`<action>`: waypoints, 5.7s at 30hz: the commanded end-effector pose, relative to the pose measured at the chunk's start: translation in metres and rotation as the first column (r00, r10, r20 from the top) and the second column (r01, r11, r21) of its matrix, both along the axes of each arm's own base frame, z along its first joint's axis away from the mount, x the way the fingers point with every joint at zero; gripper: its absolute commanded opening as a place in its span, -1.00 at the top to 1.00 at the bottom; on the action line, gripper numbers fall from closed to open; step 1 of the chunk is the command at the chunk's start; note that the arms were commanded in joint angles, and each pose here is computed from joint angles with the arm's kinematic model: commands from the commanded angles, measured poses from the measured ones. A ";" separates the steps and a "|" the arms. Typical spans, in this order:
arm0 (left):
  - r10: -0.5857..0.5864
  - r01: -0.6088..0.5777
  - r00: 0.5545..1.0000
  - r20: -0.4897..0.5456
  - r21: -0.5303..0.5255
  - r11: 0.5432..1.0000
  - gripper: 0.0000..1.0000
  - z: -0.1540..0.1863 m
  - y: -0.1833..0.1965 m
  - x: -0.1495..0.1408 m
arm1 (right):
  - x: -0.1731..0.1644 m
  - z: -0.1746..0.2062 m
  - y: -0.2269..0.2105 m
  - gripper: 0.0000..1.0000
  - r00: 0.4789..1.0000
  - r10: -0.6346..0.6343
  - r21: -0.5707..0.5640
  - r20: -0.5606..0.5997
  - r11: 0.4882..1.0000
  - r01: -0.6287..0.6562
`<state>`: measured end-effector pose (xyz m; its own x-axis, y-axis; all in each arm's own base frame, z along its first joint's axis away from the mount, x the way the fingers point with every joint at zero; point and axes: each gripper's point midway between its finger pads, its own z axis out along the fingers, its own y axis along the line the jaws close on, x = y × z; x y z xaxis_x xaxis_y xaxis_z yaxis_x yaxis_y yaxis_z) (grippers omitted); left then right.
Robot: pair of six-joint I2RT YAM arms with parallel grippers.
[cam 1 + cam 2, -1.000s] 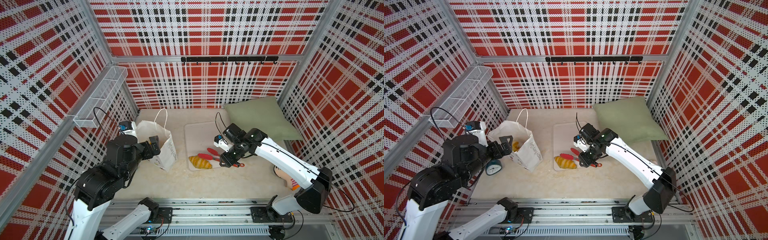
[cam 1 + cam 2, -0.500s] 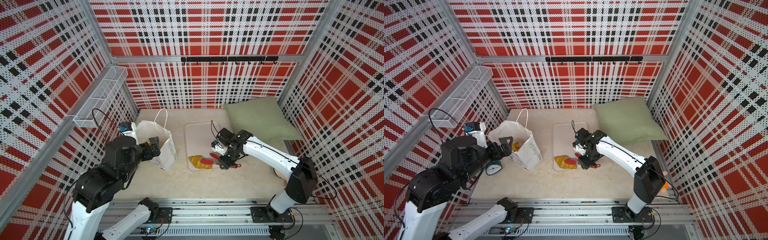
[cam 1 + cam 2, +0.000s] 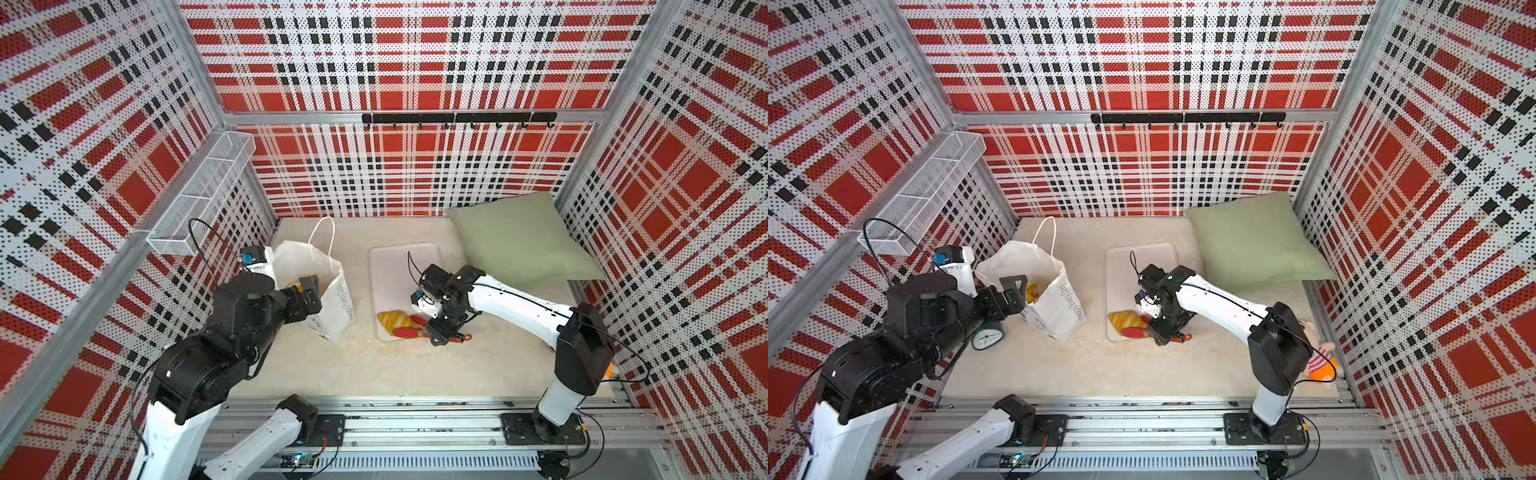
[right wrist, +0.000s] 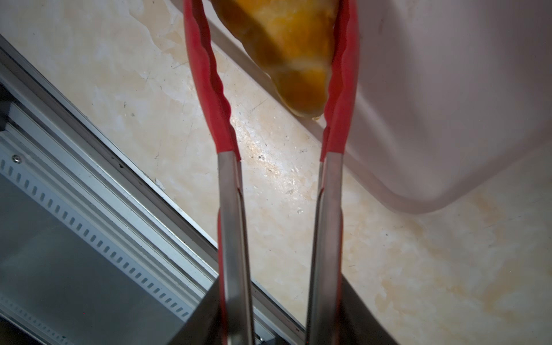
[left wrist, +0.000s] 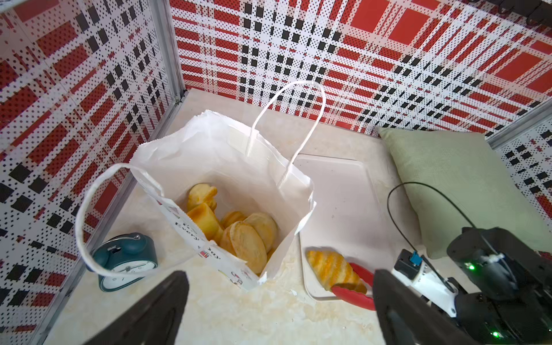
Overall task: Pack bread into a paper bag
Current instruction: Pick up the fake bread from the plate, then place the fake bread in the paper bag, then place the clamp on the plate.
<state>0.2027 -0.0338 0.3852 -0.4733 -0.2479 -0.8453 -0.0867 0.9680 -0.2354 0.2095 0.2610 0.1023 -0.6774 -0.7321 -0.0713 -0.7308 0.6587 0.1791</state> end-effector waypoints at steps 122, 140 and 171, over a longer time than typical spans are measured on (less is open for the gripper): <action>-0.335 0.339 0.909 0.247 0.026 0.940 -0.99 0.031 -0.096 0.078 | 0.074 0.014 -0.077 1.00 0.769 -0.361 0.028 0.527 0.912 0.409; -0.307 0.313 0.924 0.230 0.008 0.950 -0.98 0.002 -0.092 0.077 | 0.173 -0.038 0.024 0.75 0.685 -0.488 0.259 0.541 0.871 0.416; -0.485 0.452 0.829 0.279 0.176 0.874 -0.98 -0.007 -0.170 0.077 | 0.126 0.079 -0.116 -0.99 0.285 -0.533 0.376 0.797 0.806 0.458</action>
<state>0.2763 -0.1974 0.3661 -0.3239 -0.0090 -0.9461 0.4541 0.8757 -0.1638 0.3330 0.1740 0.1592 -0.5395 -0.2377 -0.8077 -0.1538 0.9710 -0.1830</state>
